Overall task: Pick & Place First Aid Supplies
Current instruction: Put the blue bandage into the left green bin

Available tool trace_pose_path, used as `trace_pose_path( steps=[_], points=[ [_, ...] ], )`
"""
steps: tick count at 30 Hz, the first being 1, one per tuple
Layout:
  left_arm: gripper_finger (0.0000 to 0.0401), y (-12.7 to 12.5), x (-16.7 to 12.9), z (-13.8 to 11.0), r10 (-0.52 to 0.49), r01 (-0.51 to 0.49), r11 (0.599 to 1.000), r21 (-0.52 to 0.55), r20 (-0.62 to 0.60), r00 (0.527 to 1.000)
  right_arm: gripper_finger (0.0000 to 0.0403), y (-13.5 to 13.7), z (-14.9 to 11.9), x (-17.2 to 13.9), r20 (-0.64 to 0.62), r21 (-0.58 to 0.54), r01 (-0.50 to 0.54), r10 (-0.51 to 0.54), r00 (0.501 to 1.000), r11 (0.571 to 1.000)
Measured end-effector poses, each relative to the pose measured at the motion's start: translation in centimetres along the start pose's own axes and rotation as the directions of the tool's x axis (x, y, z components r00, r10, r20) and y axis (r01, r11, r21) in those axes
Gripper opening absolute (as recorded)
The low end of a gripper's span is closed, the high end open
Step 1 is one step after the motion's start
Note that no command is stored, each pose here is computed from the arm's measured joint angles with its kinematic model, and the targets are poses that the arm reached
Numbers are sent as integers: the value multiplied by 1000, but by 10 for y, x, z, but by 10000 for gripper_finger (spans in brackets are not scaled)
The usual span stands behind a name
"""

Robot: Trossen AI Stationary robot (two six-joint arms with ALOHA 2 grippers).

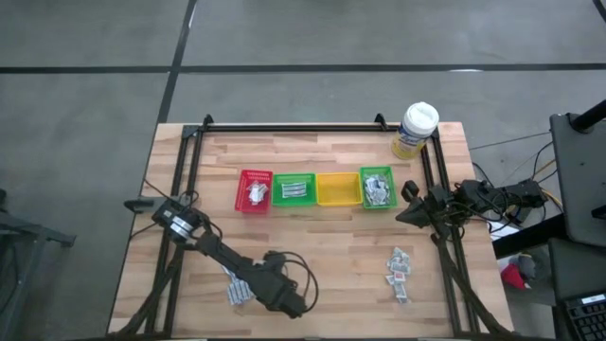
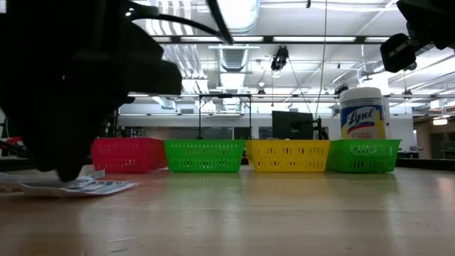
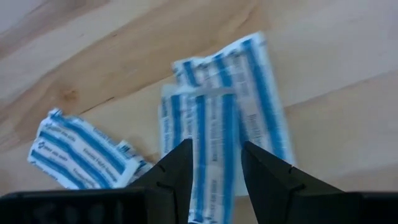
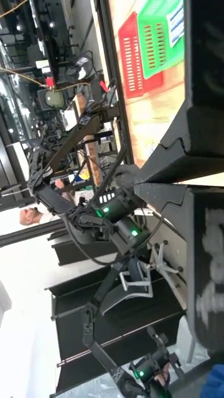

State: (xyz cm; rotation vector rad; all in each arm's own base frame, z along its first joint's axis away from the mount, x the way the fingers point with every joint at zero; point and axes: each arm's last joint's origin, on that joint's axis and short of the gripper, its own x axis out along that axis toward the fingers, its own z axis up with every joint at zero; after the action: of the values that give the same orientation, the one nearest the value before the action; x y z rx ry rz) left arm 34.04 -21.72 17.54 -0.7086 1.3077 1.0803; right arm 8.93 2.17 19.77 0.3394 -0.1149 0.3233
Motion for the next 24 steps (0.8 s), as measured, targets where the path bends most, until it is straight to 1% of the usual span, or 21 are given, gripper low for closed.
trace_pose_path(
  steps=[4, 15, 21, 24],
  points=[
    [131, 1, 2, -1, 10, -10, 1000, -13, -2, 1000, 8, 0, 0, 0, 0, -2, 0, 0, 1000, 1000],
    [131, 3, 1, 0, 30, -30, 1000, -7, 2, 1000, 8, 0, 0, 0, 0, -4, 0, 0, 1000, 1000],
    [131, -2, -7, 1, -25, 25, 1000, 1, 25, 999, 8, 0, 0, 0, 0, -4, 0, 0, 1000, 1000],
    [131, -1, -3, 1, -13, 13, 1000, 3, 28, 1000, 8, 0, 0, 0, 0, -4, 0, 0, 1000, 1000]
  ],
)
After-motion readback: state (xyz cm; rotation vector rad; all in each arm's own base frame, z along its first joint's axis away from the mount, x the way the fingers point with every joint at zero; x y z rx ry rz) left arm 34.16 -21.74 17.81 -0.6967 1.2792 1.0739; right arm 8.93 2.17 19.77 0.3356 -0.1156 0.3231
